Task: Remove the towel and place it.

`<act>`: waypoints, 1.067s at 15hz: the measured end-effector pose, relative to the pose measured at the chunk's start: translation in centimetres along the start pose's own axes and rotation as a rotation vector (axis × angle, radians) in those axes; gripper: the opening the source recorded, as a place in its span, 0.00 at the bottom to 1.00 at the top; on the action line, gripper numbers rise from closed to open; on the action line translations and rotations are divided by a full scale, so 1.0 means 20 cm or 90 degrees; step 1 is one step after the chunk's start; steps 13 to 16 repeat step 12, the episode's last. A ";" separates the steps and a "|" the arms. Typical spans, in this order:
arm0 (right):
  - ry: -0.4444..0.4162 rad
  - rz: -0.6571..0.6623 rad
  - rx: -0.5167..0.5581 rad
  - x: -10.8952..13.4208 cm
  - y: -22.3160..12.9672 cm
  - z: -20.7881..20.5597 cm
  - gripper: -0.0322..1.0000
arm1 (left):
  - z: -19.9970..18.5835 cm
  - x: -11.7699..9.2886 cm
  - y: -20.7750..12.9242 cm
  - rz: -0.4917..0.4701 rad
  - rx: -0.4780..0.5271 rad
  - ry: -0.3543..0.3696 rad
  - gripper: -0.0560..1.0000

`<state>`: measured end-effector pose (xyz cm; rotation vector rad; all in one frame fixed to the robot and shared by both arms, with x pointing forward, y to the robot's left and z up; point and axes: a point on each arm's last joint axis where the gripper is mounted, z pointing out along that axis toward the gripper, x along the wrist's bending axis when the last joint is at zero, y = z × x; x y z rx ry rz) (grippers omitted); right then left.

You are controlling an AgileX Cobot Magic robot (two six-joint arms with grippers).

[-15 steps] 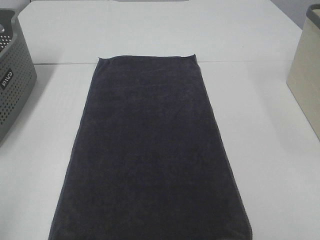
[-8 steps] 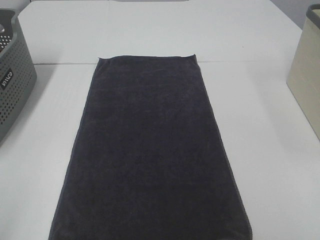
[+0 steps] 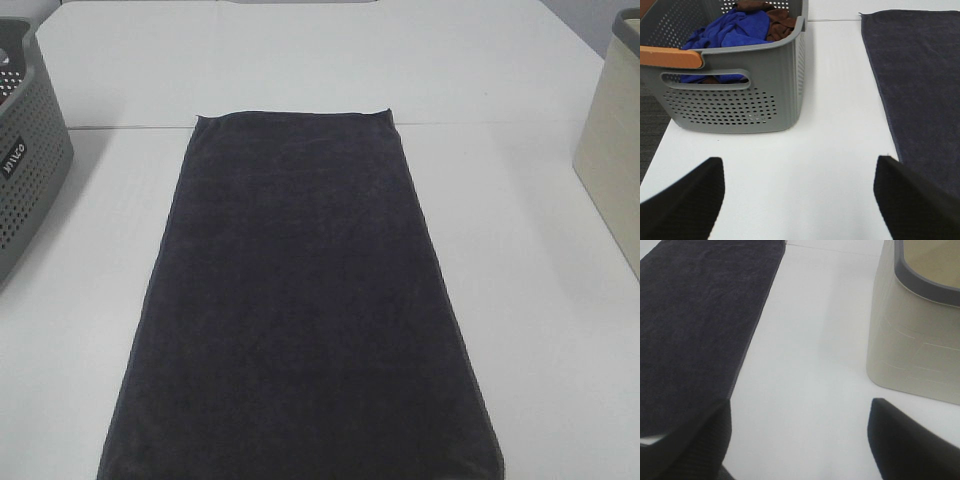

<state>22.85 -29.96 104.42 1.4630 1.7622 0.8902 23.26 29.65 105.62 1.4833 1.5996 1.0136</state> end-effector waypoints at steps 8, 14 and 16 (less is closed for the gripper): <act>0.000 0.000 0.000 0.00 0.00 0.00 0.74 | 0.00 0.00 0.00 -0.017 0.001 0.000 0.78; 0.000 0.000 0.000 0.00 0.00 0.00 0.74 | 0.00 0.00 0.00 -0.017 0.001 0.000 0.78; 0.000 0.000 0.000 0.00 0.00 0.00 0.74 | 0.00 0.00 0.00 -0.017 0.001 0.000 0.78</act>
